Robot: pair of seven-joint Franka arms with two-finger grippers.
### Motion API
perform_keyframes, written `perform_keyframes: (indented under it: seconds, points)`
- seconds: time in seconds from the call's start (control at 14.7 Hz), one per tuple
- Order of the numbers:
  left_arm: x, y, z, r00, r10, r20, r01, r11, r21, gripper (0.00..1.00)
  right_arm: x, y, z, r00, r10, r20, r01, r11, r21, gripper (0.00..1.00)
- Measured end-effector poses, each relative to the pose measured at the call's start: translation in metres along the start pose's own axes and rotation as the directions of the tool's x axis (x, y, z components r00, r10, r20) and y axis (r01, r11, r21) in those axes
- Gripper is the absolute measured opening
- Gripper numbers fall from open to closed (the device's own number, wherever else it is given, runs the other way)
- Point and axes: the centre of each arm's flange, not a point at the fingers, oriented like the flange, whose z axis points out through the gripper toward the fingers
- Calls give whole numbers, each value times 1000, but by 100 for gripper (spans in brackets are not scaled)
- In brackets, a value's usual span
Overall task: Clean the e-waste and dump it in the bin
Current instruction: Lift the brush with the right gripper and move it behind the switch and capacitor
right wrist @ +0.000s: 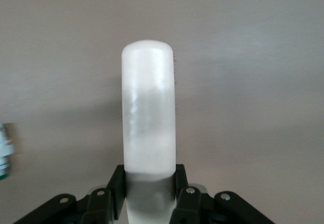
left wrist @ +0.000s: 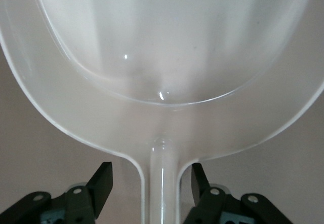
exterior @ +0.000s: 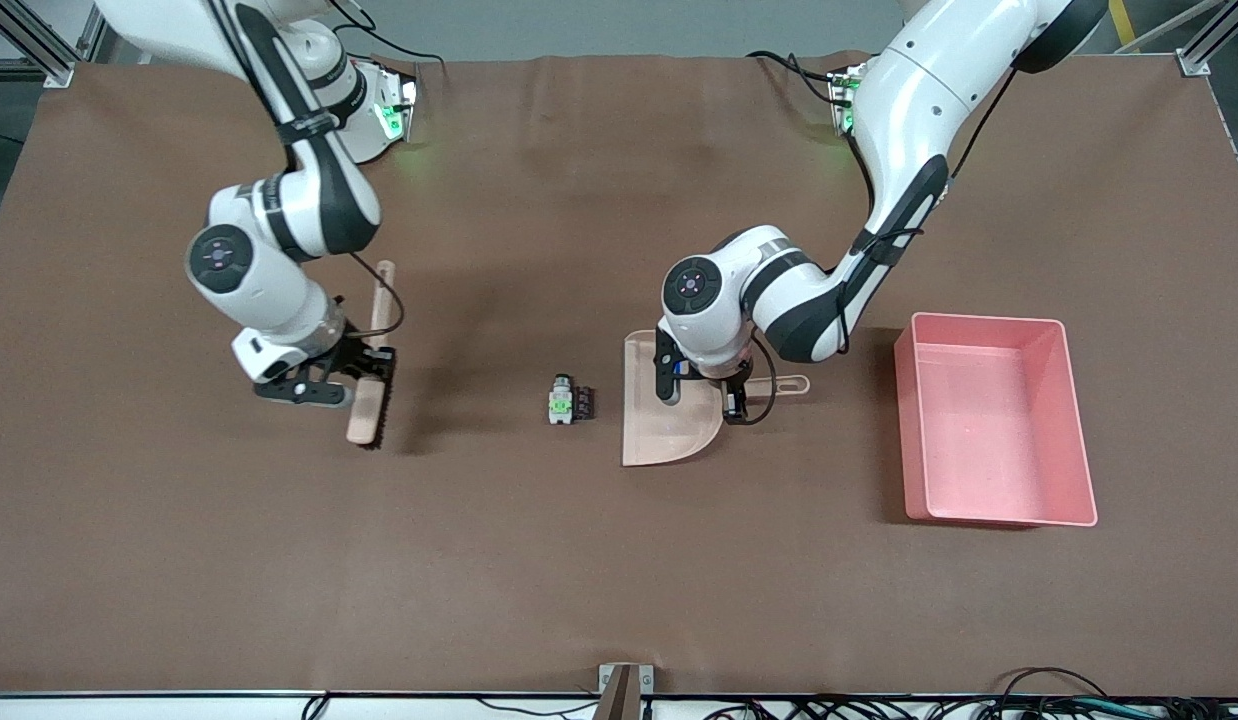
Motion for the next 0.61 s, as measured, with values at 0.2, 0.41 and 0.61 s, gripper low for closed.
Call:
perform_keyframes:
  seconds: [0.2,0.41,0.61]
  points:
    - [-7,-4,5,1000,-12,-7,12,1000,-3,63,-9,-46,11,1000,-1,24,0,999,45,42]
    - [-14,-8,8,1000,-23,-8,23,1000,-5,61,-12,-78,30,999,-32,34,30,998,51,42]
    - [-15,-9,6,1000,-24,-10,24,1000,-2,57,-14,-113,52,998,-60,14,59,996,62,42]
